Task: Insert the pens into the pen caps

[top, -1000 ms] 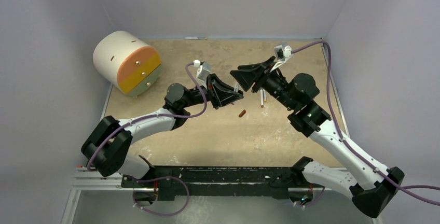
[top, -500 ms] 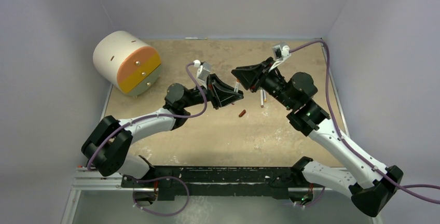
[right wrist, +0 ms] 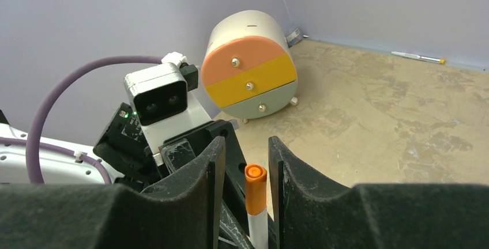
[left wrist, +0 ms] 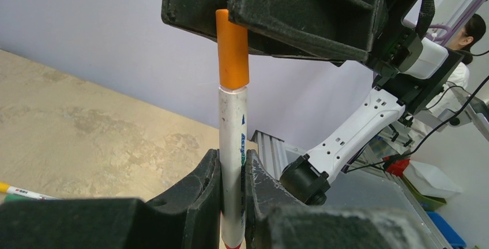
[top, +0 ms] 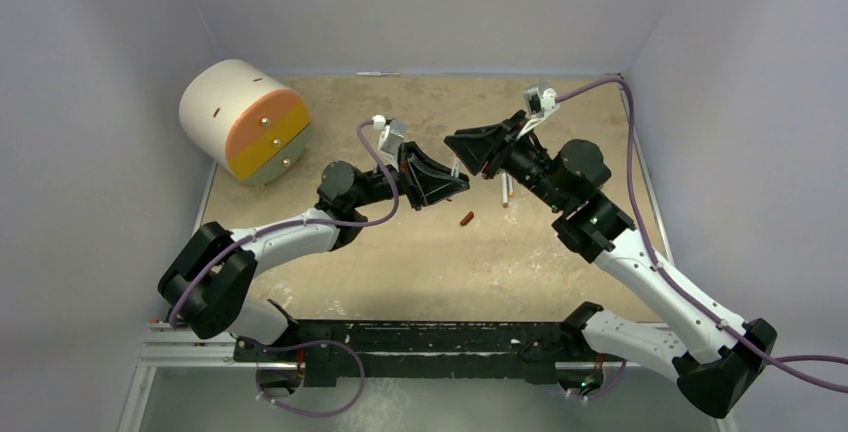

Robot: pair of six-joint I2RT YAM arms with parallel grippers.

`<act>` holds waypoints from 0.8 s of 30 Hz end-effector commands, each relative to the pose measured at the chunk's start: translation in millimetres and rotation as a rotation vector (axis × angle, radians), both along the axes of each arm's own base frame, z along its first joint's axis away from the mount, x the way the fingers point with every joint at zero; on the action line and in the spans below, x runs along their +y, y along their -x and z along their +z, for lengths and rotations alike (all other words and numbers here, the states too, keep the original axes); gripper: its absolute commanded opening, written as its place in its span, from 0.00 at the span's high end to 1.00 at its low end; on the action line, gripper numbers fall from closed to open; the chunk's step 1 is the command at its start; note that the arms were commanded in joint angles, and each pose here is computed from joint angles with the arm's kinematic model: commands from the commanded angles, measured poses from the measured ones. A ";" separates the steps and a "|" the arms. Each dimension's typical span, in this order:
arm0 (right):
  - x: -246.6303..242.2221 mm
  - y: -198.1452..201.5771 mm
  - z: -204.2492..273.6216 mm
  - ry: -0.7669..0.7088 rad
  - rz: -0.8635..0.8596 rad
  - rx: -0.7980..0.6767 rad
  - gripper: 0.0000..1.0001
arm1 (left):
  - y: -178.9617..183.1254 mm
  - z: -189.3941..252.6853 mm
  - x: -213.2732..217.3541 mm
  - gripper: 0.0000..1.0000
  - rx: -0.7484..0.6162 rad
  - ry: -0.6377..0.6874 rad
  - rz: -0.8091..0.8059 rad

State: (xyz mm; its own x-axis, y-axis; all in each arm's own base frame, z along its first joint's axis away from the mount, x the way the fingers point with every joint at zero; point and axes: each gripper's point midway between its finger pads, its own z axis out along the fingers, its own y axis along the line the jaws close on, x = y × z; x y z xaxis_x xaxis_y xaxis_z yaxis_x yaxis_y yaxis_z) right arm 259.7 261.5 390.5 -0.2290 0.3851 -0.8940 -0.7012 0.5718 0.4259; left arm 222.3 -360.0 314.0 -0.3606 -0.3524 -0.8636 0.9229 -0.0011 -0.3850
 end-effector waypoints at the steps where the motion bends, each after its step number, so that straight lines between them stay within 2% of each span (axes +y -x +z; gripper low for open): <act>1: -0.3 -2.4 3.4 0.007 -0.004 -0.029 0.66 | 3.7 27.0 0.8 1.00 -0.064 0.067 -0.010; 10: 0.7 -2.5 -0.7 0.010 0.000 -0.021 0.82 | 1.6 27.2 0.6 1.00 -0.057 0.071 -0.002; 15: 0.8 1.6 3.5 0.001 0.014 -0.031 0.99 | 0.9 27.7 -0.4 1.00 -0.039 0.091 -0.011; 24: 4.4 7.6 -17.1 0.043 0.055 -0.031 1.00 | -1.0 40.9 -2.9 1.00 -0.012 0.143 -0.037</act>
State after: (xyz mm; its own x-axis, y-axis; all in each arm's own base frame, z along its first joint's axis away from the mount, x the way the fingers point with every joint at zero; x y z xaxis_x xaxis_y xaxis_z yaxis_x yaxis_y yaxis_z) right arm 264.7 261.1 373.1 -0.2367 0.3605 -0.9022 -0.6894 0.5920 0.4174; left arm 222.6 -365.3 309.9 -0.4214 -0.3605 -0.8321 0.8987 -0.0430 -0.4364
